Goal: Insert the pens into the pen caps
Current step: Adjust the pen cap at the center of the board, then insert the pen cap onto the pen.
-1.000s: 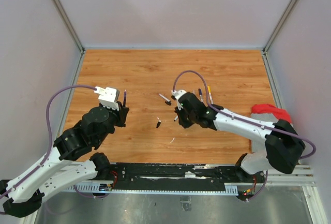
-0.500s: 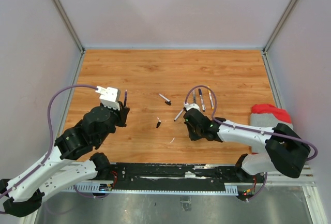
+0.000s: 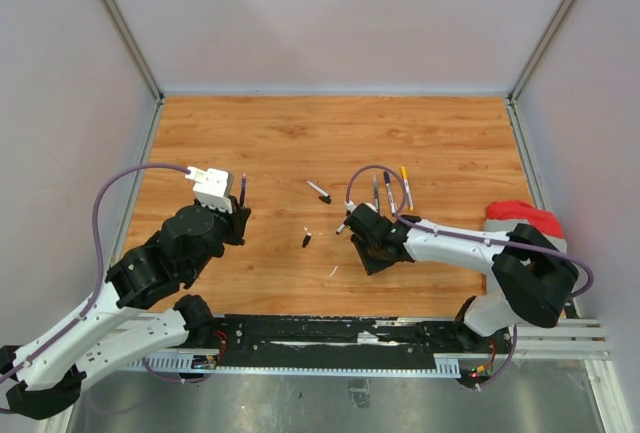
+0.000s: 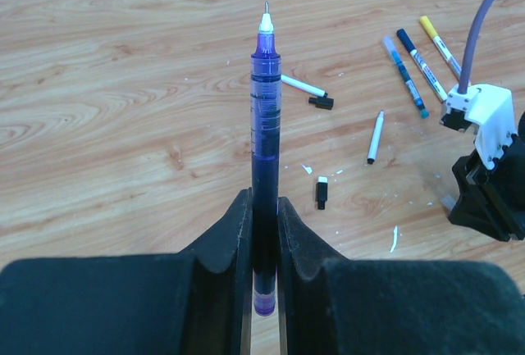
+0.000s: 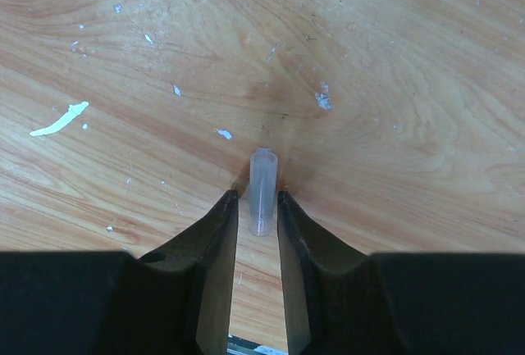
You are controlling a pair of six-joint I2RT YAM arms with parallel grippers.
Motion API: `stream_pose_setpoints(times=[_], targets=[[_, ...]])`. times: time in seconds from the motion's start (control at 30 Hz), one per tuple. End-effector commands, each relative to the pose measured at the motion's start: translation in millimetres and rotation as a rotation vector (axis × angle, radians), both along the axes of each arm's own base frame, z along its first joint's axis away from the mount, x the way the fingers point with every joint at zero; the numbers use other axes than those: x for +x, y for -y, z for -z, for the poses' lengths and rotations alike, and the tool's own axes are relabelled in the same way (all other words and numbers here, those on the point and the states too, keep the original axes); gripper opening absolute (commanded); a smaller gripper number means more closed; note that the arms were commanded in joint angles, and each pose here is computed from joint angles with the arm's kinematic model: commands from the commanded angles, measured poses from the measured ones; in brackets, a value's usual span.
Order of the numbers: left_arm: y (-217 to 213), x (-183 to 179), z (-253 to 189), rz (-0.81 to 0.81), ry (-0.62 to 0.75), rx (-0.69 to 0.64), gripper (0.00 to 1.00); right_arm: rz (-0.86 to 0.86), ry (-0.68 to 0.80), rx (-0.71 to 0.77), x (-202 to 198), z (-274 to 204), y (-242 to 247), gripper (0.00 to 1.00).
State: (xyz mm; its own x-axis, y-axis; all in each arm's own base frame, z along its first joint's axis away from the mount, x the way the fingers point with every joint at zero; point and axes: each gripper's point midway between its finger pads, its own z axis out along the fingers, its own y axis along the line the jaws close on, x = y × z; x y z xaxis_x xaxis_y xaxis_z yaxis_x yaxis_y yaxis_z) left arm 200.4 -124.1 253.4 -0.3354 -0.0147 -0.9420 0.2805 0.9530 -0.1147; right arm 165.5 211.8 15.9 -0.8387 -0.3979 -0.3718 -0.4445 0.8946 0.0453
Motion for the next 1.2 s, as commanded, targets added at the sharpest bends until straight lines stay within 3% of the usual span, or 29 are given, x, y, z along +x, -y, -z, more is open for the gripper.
stream_pose_setpoints(times=[0.0, 0.33, 0.67, 0.9, 1.17], targets=[[1.9, 3.3, -2.9, -0.003, 0.019, -0.005, 0.01, -0.045, -0.078, -0.116, -15.6, 3.9, 14.3, 0.26], [1.4, 3.1, -3.3, -0.003, 0.022, -0.008, 0.01, -0.046, -0.083, -0.166, -7.6, 15.9, 11.4, 0.22], [1.2, 7.5, 0.9, -0.031, 0.020, -0.006, 0.05, -0.046, -0.014, -0.124, -0.3, -4.7, 10.4, 0.01], [11.9, 11.7, -9.4, -0.022, 0.010, -0.034, 0.00, -0.050, 0.213, 0.072, 22.1, -73.0, -2.5, 0.01], [61.6, 11.5, 5.4, 0.140, -0.032, -0.131, 0.00, -0.055, 0.449, 0.448, 46.2, -148.5, -28.2, 0.02]])
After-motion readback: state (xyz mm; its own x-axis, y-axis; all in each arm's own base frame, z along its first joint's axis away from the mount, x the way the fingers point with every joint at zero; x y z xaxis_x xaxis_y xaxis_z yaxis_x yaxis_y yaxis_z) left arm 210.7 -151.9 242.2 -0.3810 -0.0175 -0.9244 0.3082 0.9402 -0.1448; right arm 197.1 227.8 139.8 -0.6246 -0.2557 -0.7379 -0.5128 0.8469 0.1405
